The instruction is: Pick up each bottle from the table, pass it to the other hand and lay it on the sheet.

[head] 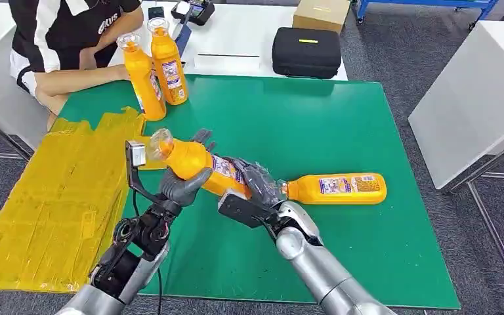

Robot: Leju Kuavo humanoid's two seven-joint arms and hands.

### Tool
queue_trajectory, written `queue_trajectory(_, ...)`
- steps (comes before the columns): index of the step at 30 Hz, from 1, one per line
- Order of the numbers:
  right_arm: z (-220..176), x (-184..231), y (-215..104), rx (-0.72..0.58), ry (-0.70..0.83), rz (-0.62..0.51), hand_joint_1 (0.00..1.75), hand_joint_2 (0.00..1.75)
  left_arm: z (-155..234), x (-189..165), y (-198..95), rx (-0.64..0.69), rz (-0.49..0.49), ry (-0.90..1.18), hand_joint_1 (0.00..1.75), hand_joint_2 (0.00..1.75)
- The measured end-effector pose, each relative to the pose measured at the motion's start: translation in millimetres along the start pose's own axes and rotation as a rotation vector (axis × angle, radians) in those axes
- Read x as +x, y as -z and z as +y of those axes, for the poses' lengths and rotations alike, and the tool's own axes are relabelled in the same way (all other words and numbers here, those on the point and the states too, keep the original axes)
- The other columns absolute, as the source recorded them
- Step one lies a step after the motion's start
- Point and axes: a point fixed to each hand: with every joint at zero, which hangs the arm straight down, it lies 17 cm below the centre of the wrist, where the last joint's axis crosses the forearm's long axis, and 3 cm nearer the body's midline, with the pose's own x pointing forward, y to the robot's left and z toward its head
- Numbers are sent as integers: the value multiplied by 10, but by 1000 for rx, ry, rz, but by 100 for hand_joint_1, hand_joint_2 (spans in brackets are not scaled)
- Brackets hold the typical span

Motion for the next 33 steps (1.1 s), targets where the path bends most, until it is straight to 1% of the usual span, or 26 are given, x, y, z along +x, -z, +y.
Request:
queue_trajectory(2,5,42,2,3,13,-11,175,175,27,4,11,11,-4,5,0,175)
queue_trajectory(3,11,53,1,5,17,-14,175,175,28,5,16,14,-6,7,140,175)
queue_trajectory(4,17,65,2,8,20,-17,175,175,38,4,17,20,-9,10,175,175)
queue_trajectory(10,39,73,-2,18,26,-19,175,175,116,3,15,62,-22,32,175,175)
queue_trajectory(19,99,112,10,35,37,-21,175,175,292,57,-44,186,-65,66,175,175)
queue_trajectory(28,132,157,28,47,33,-30,175,175,369,138,-100,247,-106,56,175,175)
queue_trajectory(29,133,154,29,47,32,-27,124,175,392,155,-108,263,-114,55,175,175)
queue_trajectory(30,130,157,33,46,29,-27,5,175,414,170,-120,280,-123,56,175,175)
queue_trajectory(31,126,164,39,45,26,-28,0,175,424,186,-126,290,-130,58,175,175)
queue_trajectory(33,95,193,44,27,23,-37,0,175,460,260,-140,318,-162,86,175,175)
